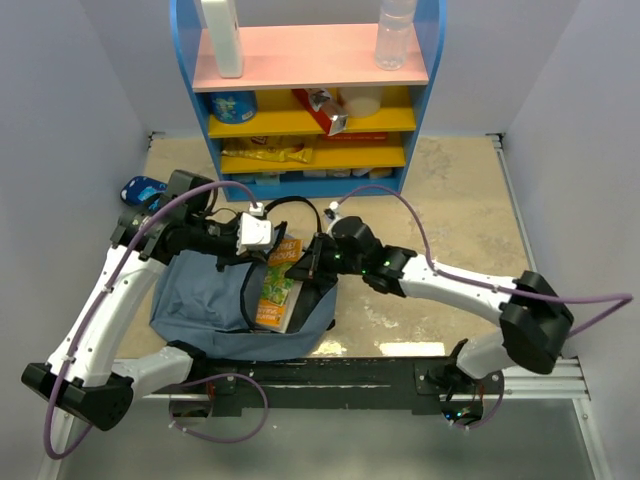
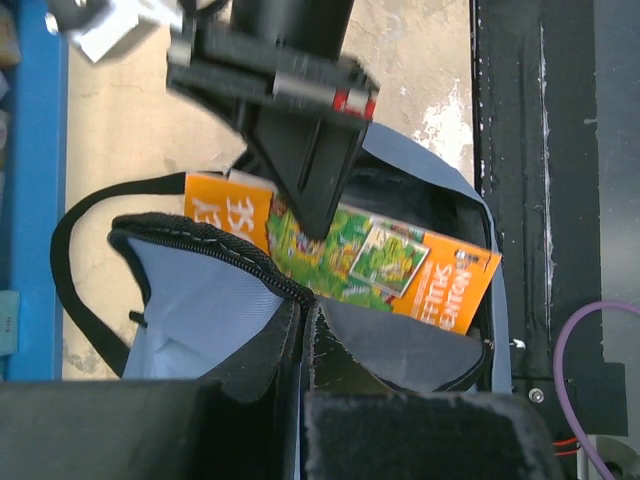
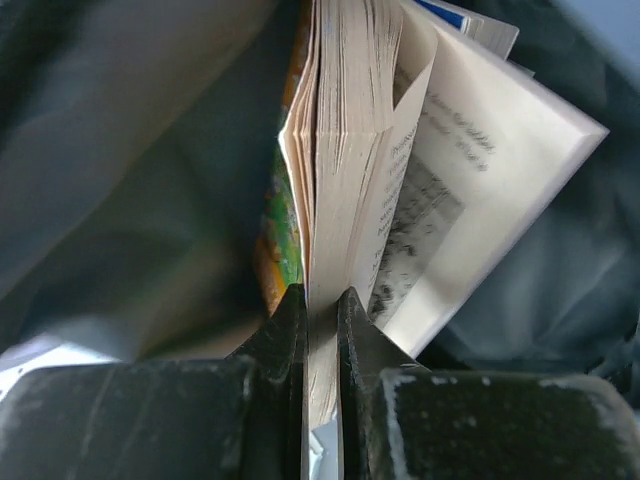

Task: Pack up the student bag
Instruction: Place the book in the student bag.

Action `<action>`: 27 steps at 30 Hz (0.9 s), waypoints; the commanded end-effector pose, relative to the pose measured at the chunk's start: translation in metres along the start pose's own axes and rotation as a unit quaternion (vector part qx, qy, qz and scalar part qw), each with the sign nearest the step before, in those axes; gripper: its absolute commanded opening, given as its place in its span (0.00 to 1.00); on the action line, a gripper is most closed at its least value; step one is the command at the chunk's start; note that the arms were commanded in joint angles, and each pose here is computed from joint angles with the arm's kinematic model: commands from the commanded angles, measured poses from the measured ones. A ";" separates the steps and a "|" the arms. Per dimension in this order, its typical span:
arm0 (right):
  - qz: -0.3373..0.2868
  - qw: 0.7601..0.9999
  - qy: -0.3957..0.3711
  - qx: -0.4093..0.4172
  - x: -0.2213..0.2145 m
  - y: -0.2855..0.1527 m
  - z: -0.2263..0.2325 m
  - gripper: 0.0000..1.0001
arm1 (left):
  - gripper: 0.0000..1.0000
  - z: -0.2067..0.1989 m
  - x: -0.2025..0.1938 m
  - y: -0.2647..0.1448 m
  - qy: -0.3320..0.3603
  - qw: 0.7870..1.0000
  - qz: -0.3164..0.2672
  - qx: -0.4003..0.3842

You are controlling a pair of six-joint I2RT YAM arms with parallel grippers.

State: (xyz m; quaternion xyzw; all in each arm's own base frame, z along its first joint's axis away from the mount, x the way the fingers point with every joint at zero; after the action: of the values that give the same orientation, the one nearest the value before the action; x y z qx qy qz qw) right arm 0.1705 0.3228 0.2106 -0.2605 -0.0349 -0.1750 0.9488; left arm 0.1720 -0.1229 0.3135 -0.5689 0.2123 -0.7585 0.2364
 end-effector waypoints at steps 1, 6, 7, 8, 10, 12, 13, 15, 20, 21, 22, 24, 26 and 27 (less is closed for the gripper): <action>0.008 0.996 -0.026 0.082 -0.003 0.019 0.053 0.00 | 0.00 0.003 0.031 -0.017 0.042 0.997 -0.057 0.026; 0.019 0.997 -0.041 0.062 -0.008 0.046 0.057 0.00 | 0.00 0.000 0.030 -0.014 0.040 0.997 -0.067 0.015; 0.019 0.997 -0.039 0.066 -0.007 0.053 0.056 0.09 | 0.00 -0.001 0.029 -0.013 0.037 0.997 -0.068 0.010; 0.021 0.997 -0.037 0.067 -0.008 0.057 0.055 0.18 | 0.00 -0.001 0.028 -0.012 0.036 0.997 -0.068 0.007; 0.021 0.998 -0.041 0.052 -0.006 0.063 0.056 0.42 | 0.00 -0.002 0.026 -0.011 0.033 0.997 -0.066 0.005; 0.018 0.998 -0.051 0.035 -0.005 0.062 0.050 0.49 | 0.00 -0.002 0.027 -0.011 0.035 0.997 -0.064 0.006; 0.016 0.998 -0.049 0.030 -0.006 0.058 0.046 0.51 | 0.00 -0.002 0.025 -0.011 0.036 0.997 -0.062 0.007; -0.003 0.998 -0.053 0.034 -0.005 0.040 0.042 0.50 | 0.00 -0.004 0.024 -0.011 0.038 0.997 -0.060 0.007; -0.069 0.995 -0.071 0.013 -0.001 0.000 0.021 0.07 | 0.00 -0.005 0.020 -0.009 0.036 0.998 -0.056 0.004; -0.077 0.994 -0.072 0.019 -0.001 -0.007 0.021 0.01 | 0.00 -0.006 0.020 -0.009 0.037 0.998 -0.056 0.004; -0.076 0.994 -0.072 0.013 -0.002 -0.008 0.016 0.00 | 0.00 -0.006 0.020 -0.009 0.036 0.998 -0.057 0.004; -0.078 0.994 -0.081 0.007 -0.003 -0.011 0.009 0.00 | 0.00 -0.007 0.020 -0.009 0.034 0.998 -0.057 0.002; -0.114 0.987 -0.112 -0.007 0.010 -0.021 0.015 0.00 | 0.00 -0.010 0.017 -0.008 0.032 0.998 -0.053 -0.002; -0.149 0.981 -0.123 -0.022 0.022 -0.026 0.018 0.00 | 0.00 -0.012 0.013 -0.006 0.026 0.998 -0.049 -0.007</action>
State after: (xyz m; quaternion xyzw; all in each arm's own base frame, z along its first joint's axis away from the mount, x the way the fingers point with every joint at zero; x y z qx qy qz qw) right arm 0.1622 0.3212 0.2343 -0.2489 -0.1236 -0.2172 0.9357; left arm 0.1635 -0.1224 0.3193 -0.5700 0.2080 -0.7633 0.2217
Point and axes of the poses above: each gripper's point midway between its finger pads, its own y axis out along the fingers, its own z axis along the line the jaws close on, x = y × z, the point moved 7 cm from there along -y, back along the fingers, and after that the axes turned 9 degrees about y, right-handed, at the moved point
